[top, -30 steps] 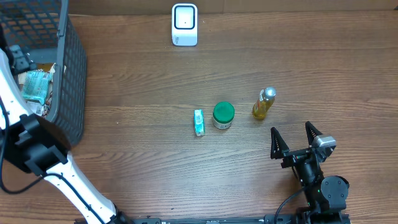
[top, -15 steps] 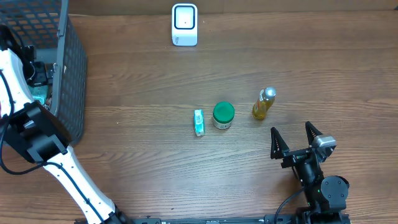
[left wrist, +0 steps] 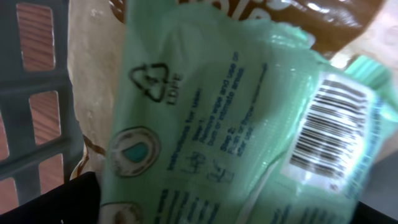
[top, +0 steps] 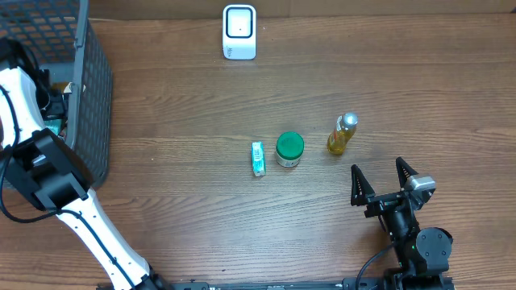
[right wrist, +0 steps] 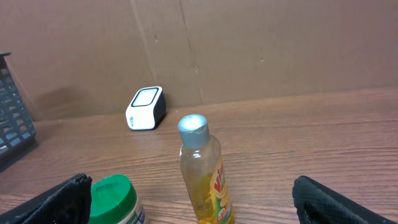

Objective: Scan the item barcode
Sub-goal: 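Reach into the basket and grasp the green wipes packet with the left gripper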

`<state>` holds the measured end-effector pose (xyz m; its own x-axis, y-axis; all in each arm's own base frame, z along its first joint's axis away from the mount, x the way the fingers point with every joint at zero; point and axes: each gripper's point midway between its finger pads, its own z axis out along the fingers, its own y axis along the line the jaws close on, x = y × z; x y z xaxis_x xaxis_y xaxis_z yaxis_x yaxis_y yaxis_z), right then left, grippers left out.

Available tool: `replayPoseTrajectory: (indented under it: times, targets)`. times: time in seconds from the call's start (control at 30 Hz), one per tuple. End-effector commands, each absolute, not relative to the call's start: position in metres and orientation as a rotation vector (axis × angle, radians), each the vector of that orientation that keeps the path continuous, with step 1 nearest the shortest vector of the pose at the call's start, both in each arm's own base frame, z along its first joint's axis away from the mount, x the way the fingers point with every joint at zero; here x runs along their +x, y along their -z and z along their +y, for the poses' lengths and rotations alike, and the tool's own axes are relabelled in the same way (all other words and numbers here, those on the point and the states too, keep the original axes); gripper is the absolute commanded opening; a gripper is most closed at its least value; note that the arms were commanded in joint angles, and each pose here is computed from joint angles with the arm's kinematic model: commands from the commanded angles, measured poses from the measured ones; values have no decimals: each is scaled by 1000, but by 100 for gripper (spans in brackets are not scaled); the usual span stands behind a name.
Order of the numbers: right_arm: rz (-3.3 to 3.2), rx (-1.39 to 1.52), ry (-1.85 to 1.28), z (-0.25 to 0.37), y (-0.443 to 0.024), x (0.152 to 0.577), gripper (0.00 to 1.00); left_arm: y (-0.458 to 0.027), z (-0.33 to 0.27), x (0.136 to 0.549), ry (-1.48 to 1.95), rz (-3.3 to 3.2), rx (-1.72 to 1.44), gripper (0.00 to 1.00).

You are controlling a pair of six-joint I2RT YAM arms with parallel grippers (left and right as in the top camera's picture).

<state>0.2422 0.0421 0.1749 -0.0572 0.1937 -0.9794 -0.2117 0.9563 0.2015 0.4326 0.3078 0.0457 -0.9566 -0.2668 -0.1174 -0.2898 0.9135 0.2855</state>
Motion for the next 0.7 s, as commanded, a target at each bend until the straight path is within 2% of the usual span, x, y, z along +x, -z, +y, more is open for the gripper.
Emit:
replayPoseTrajectory:
  times: [0.0,0.03,0.1,0.2,0.43,0.53,0.67]
  targets:
    - [1591,-12,-327,42,-173,242,100,-27,317,409,-593,3082,-428,100]
    - [1591,-12,-327,42,-173,242,100,-22,317,406,-602,3091,-428,98]
    - [1591,-12,-327,42,-173,242,100,-14,316,403,-598,3105,-428,82]
    - [1591,-12,-327,42,-173,242,100,-6,310,401,-549,3116,-433,41]
    - [1591,-12,-327,42,-173,242,100,-6,283,414,-312,3099,-409,27]
    - [1591,-12,-327,42,-173,242,100,-30,283,428,-337,3033,-459,25]
    - [1591,-12,-327,42,-173,242,100,-96,284,451,-379,2857,-590,20]
